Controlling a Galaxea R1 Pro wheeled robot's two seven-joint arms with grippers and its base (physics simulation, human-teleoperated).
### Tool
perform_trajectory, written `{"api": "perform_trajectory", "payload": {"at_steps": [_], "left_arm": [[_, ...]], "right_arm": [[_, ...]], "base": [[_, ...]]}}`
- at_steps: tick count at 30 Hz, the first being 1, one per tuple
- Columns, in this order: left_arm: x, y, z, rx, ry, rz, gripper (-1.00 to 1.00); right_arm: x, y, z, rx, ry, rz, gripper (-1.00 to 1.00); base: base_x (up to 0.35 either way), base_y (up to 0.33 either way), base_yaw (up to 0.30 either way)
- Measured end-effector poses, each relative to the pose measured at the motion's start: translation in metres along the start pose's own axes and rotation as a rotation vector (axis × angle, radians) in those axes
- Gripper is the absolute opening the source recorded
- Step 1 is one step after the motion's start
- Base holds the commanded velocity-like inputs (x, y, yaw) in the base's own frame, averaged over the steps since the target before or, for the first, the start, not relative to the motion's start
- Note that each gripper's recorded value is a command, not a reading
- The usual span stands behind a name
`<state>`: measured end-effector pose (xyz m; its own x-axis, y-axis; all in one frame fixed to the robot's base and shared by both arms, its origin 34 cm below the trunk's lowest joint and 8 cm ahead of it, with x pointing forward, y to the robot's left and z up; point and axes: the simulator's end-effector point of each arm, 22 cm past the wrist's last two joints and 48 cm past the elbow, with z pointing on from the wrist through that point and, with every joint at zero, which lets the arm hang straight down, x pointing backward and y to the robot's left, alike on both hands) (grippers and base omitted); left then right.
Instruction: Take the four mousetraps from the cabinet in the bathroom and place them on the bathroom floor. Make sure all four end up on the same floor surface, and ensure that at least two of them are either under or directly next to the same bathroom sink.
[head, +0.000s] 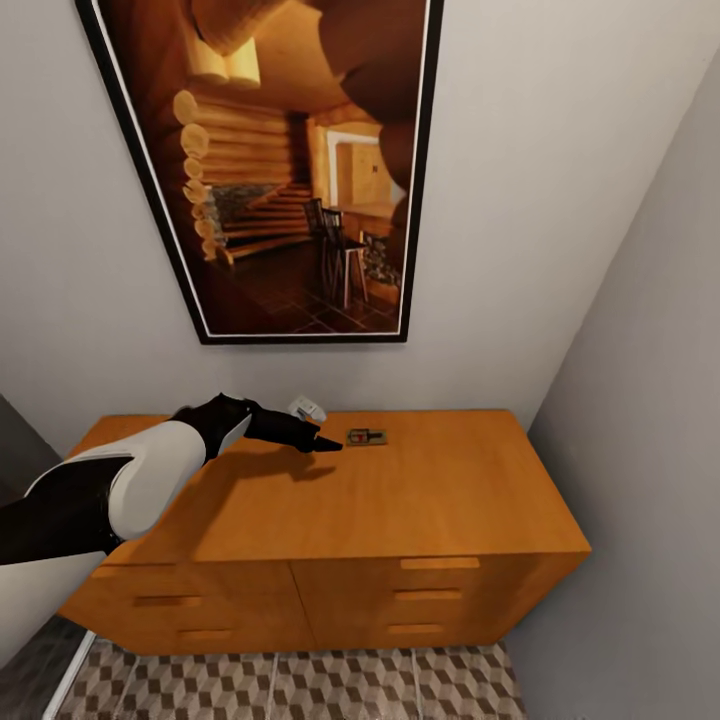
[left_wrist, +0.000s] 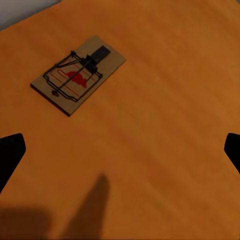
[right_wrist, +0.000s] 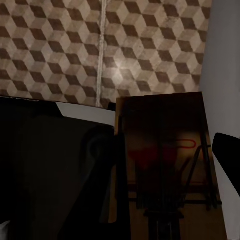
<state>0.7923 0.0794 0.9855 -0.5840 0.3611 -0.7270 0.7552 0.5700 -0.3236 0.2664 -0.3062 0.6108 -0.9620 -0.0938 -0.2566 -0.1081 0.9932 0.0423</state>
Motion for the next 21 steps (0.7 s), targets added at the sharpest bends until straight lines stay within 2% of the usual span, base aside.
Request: {"api": "perform_trajectory", "payload": {"at_steps": [14,21], "left_arm": [[0.012,0.003,0.008,0.008,0.012,-0.017,1.0],[0.012,0.003,0.008,0.008,0.013,-0.017,1.0]], "right_arm": [[0.007,0.001,0.001,-0.002,0.016,0.0,-1.0],[0.007,0.0,0.001,-0.001,0.016,0.001,-1.0]], "base": [[0.003,0.0,0.0],[0.115,0.0,0.0]]}}
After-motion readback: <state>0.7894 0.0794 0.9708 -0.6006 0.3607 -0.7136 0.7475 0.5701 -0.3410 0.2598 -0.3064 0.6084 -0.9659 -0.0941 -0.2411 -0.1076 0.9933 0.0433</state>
